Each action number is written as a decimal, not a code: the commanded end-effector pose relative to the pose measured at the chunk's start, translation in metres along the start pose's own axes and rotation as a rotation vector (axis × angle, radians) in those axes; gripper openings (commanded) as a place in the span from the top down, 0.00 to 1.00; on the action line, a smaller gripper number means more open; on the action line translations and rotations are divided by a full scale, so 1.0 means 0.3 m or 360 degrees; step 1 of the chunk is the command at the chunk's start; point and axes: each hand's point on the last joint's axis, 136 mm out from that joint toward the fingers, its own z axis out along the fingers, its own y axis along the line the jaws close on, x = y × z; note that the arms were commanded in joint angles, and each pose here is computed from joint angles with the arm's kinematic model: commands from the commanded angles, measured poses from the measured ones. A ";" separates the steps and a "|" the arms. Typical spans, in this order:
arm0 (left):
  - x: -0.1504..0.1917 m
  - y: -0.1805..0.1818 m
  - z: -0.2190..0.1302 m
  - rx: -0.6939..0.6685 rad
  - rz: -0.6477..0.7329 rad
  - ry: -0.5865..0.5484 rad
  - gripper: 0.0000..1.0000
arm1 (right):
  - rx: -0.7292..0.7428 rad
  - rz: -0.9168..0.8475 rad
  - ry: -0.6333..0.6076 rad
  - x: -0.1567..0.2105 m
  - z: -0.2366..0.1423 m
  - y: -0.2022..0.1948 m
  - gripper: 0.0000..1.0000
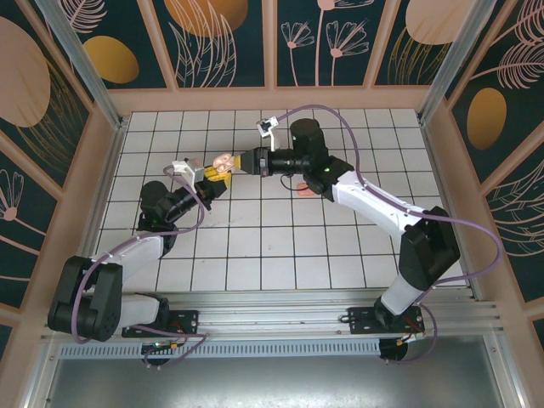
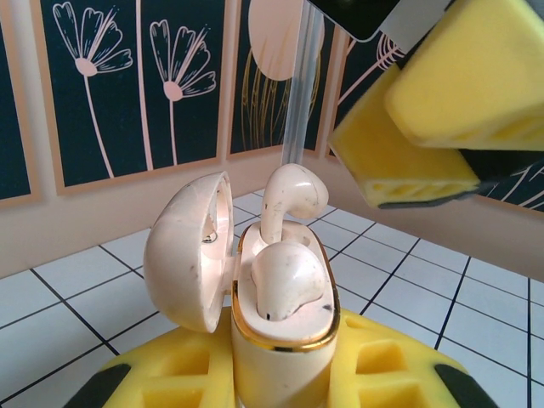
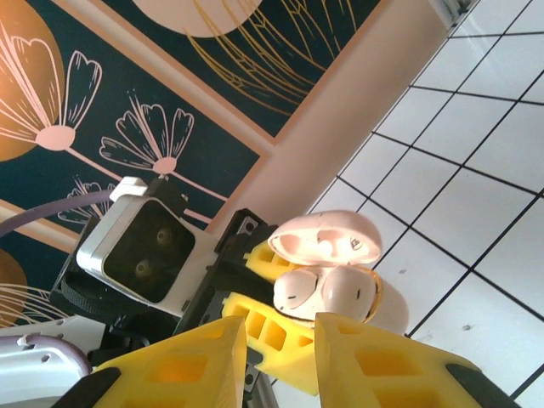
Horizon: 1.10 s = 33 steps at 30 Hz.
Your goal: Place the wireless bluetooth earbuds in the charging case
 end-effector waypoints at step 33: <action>-0.088 -0.033 0.007 0.0068 0.0105 -0.0100 0.89 | -0.0088 -0.0036 0.0023 -0.015 0.054 0.041 0.73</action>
